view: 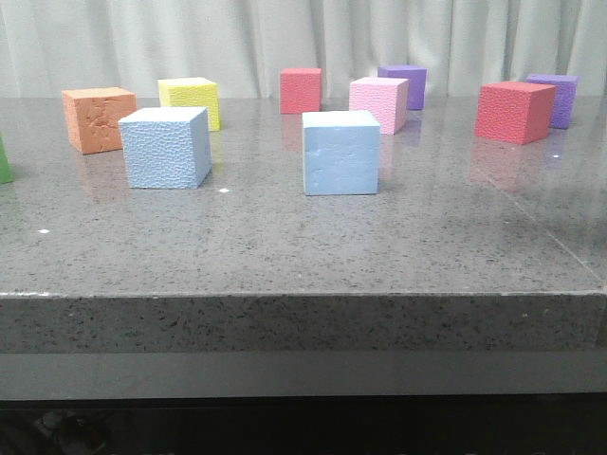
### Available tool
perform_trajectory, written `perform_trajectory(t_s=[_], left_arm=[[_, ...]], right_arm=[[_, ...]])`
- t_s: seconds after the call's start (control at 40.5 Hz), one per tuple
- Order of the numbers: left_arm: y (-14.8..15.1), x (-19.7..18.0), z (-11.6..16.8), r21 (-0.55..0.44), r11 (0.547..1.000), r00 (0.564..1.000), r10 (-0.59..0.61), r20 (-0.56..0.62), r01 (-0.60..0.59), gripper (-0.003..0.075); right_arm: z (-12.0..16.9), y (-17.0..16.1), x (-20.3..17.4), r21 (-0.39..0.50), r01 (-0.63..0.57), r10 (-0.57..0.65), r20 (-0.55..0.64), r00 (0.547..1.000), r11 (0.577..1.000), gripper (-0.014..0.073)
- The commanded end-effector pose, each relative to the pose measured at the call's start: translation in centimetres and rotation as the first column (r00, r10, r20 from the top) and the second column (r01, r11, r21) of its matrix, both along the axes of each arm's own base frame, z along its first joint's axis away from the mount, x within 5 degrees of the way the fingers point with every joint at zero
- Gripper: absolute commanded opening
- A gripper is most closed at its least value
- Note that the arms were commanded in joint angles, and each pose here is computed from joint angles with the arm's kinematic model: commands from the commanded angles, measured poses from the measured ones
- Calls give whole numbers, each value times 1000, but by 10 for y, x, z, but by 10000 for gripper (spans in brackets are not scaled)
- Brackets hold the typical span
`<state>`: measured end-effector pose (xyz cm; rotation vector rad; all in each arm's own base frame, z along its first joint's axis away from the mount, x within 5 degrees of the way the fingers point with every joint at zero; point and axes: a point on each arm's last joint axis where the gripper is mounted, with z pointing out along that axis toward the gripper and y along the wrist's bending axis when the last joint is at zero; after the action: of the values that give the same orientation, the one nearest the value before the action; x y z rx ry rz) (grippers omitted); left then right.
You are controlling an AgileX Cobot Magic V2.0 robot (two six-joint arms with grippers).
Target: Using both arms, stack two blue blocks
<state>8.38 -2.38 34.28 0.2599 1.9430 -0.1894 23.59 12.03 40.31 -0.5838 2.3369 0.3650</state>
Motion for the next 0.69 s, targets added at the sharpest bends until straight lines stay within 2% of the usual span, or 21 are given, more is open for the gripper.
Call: perform_trajectory(t_s=[0.0,0.222,0.395,0.568,0.666], left_arm=[[-2,3,19,-39,999,993,-1,115,6,536],[-2,3,19,-40,999,993,-1,117,6,536],[-4,9,24,-54,998,987,-7,158,15,536],[-20,25,36,-11,991,982,-128,137,131,543],[-34,40,44,15,982,977,-190,100,190,590]], right_arm=[[5,-14,-25,43,23,-28,107,994,999,643],[-26,-31,-56,5,39,-39,112,993,999,643],[-41,-39,-72,13,44,-45,127,991,999,643],[-45,-39,-74,-6,40,-39,89,995,999,643],[-46,-39,-74,-9,39,-38,82,996,999,643]])
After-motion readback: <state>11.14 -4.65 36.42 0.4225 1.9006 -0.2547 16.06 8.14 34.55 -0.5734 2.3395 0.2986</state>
